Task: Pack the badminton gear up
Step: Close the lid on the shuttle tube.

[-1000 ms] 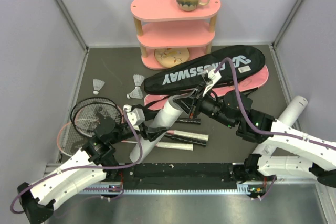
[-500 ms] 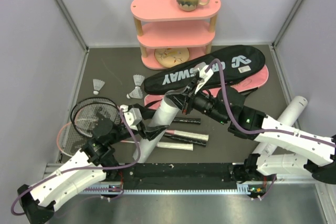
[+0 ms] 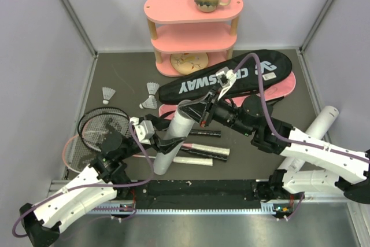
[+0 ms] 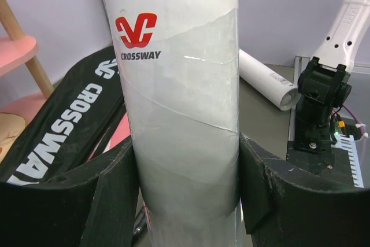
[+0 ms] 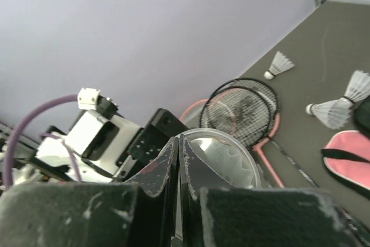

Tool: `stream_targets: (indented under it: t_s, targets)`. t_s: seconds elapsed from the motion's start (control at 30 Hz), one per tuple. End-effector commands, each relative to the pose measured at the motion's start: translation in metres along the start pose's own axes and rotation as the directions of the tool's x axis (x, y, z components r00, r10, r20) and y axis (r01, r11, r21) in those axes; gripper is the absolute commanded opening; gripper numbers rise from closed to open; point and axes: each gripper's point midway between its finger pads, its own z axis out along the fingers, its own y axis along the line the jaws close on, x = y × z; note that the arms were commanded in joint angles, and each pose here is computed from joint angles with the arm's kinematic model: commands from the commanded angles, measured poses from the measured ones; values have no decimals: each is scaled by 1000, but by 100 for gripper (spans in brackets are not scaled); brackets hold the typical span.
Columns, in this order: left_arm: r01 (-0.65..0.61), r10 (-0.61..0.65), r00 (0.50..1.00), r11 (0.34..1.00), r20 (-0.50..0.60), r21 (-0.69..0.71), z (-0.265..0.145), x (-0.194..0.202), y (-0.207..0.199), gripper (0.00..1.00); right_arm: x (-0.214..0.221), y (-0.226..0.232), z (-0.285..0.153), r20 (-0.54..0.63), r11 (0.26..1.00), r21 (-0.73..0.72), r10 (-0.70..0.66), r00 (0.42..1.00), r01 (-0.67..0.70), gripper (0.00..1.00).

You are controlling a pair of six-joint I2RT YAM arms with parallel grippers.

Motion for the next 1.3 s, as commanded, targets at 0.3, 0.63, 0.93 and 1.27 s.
stream_targets:
  t_s: [0.3, 0.63, 0.93, 1.27]
  targets:
    - [-212, 202, 953, 977, 225, 22, 0, -74, -8, 9, 113, -14, -26, -482, 951, 179, 307, 820, -251, 0]
    - [-242, 234, 943, 970, 236, 4, -5, -74, -7, 11, 143, 4, -31, -659, 910, 162, 387, 645, -381, 1]
    - [-299, 276, 927, 952, 252, 57, -6, -75, -17, 11, 176, -4, -53, -779, 829, 298, 498, 382, -474, 0]
    - [-325, 287, 924, 938, 252, 121, -11, -69, -30, 8, 210, -32, -57, -745, 718, 503, 642, 180, -480, 0]
